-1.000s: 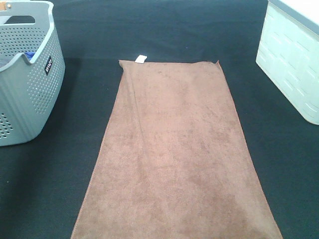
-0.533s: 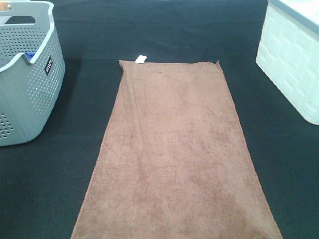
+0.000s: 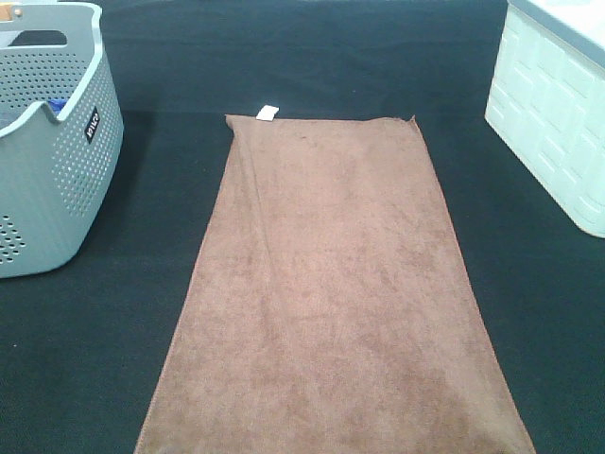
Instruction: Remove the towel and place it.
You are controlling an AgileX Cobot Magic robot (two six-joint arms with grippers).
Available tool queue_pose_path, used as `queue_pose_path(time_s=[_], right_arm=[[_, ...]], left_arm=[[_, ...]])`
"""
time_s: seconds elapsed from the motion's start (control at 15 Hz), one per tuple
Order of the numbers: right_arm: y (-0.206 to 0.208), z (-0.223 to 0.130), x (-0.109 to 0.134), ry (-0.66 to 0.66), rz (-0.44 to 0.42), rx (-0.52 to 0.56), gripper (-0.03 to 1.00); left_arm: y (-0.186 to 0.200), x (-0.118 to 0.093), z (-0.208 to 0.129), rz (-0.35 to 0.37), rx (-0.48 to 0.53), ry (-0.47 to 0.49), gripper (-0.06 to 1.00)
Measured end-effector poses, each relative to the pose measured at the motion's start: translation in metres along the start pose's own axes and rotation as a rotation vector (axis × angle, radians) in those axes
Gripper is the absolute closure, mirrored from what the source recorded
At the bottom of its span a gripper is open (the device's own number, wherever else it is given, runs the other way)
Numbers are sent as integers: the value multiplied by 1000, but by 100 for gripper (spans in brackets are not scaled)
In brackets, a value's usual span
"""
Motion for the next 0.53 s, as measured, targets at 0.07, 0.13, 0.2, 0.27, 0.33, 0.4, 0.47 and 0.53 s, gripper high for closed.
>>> queue_pose_path(time_s=[0.07,0.13,0.2,0.27,0.33,0.4,0.47,0.53], right_arm=[[-10,-9,-1,13,-5,29,20],[-13,-12,-2,15,-6,41,21],[-15,-10,-1,20,1,21,21],[-19,-8,1,18,12,0,21],[-21,-8,2,15,20,-3,21],[-23,-9,3,14,27,-5,21],[-24,-8,3,18,28,-11,21],[-24,-8,3,20,29,-12,21]], left_arm=[[5,-2,-3,-9,-12,-18,13],[3,-5,-12,-23,24,-31,13],[0,-9,-16,-47,42,-38,13],[0,-10,-16,-57,43,-40,13],[0,-11,-16,-58,43,-43,13],[0,-11,-16,-63,42,-42,13],[0,-12,-16,-67,41,-41,13],[1,-13,-16,-73,40,-37,13]])
Point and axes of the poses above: a point on each arm's last joint axis where the gripper is mounted, y pointing back along that axis away from the gripper, x along the wrist's bending axis when the last joint is at zero, z = x × y, the point moved 7 cm from there along -y, pointing out along that axis toward the gripper, and after that the axes turned 13 degrees about -y, right-handed, at the moved point
